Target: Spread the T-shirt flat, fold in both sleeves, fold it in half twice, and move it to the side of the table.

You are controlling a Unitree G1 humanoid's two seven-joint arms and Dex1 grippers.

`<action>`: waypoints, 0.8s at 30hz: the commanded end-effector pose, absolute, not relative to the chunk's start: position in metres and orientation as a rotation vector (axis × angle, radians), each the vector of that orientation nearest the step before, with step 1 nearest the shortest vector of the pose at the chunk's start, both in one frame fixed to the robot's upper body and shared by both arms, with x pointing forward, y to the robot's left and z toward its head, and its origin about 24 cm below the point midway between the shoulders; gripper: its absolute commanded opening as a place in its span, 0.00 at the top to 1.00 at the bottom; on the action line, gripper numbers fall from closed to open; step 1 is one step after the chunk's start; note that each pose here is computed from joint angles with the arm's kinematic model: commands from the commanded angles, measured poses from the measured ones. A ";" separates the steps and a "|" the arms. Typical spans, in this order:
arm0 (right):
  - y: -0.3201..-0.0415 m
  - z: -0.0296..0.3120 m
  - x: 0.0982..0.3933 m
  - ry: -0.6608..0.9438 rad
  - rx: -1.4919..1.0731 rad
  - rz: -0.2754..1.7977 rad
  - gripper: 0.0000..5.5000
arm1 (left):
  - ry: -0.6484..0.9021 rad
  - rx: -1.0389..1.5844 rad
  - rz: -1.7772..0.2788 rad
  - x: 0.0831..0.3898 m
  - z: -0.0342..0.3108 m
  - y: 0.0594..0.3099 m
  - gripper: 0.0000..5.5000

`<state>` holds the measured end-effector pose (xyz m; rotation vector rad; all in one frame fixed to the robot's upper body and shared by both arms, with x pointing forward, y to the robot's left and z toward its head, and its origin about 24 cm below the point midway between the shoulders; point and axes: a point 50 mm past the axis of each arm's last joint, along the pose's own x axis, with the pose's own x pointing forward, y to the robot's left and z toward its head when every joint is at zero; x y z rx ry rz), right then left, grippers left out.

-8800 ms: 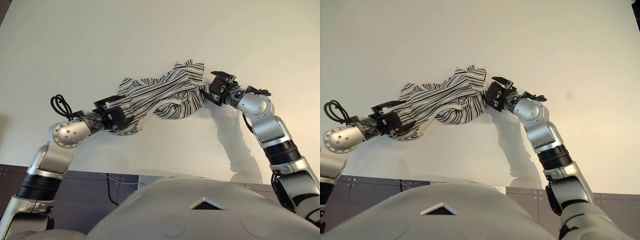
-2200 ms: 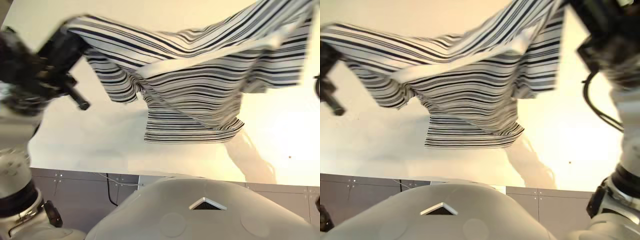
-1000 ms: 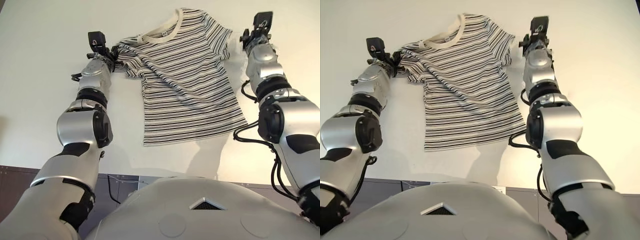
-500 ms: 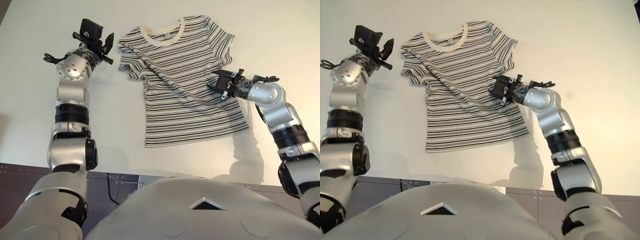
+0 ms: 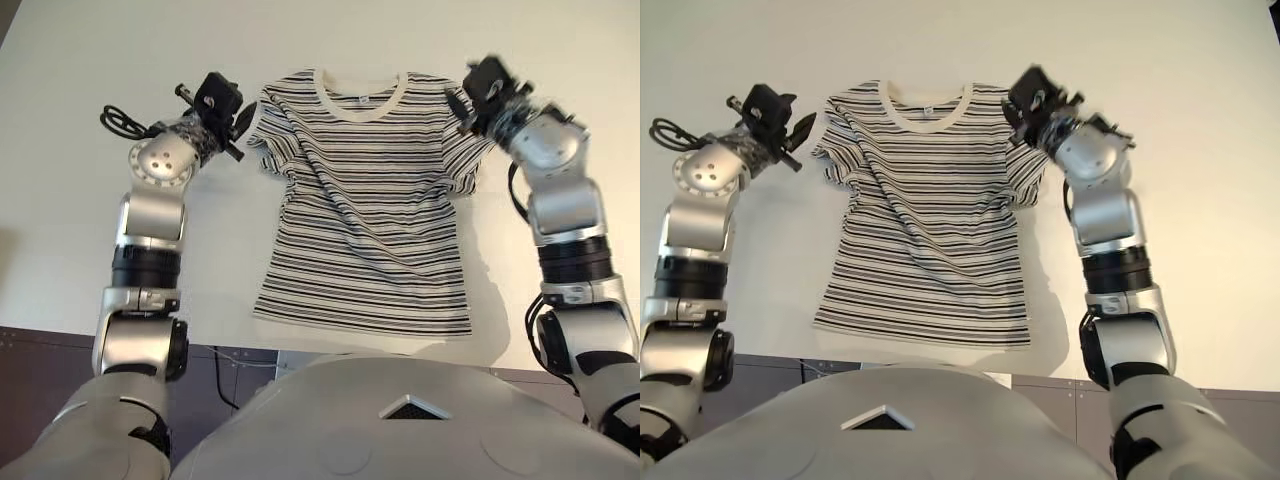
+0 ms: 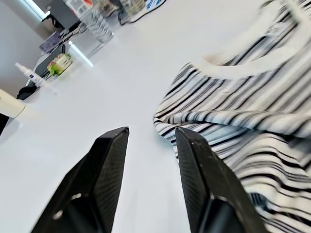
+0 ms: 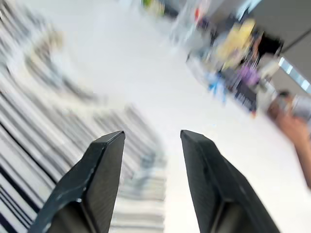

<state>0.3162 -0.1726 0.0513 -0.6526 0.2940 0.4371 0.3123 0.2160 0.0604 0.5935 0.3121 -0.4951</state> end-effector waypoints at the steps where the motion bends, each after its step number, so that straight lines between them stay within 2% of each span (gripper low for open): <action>1: -0.200 0.018 0.306 0.444 -0.680 0.288 0.62 | 0.460 0.599 -0.620 0.310 0.028 0.213 0.68; 4: -0.203 -0.006 0.297 0.534 -0.709 0.302 0.62 | 0.551 0.593 -0.659 0.310 0.008 0.216 0.68; 6: -0.202 -0.013 0.297 0.549 -0.719 0.301 0.62 | 0.626 0.674 -0.646 0.307 -0.002 0.230 0.68; 11: -0.213 -0.016 0.306 0.582 -0.756 0.242 0.62 | 0.665 0.816 -0.602 0.306 0.000 0.259 0.68; 14: -0.214 -0.010 0.317 0.561 -0.768 0.226 0.62 | 0.615 0.844 -0.566 0.313 0.009 0.264 0.68; 20: -0.211 0.005 0.331 0.487 -0.765 0.202 0.62 | 0.417 0.831 -0.434 0.328 0.022 0.254 0.68; 22: -0.214 0.014 0.334 0.436 -0.742 0.160 0.62 | 0.343 0.835 -0.406 0.328 0.027 0.253 0.68; 24: -0.211 0.036 0.338 0.309 -0.653 0.114 0.62 | 0.260 0.819 -0.387 0.329 0.037 0.250 0.68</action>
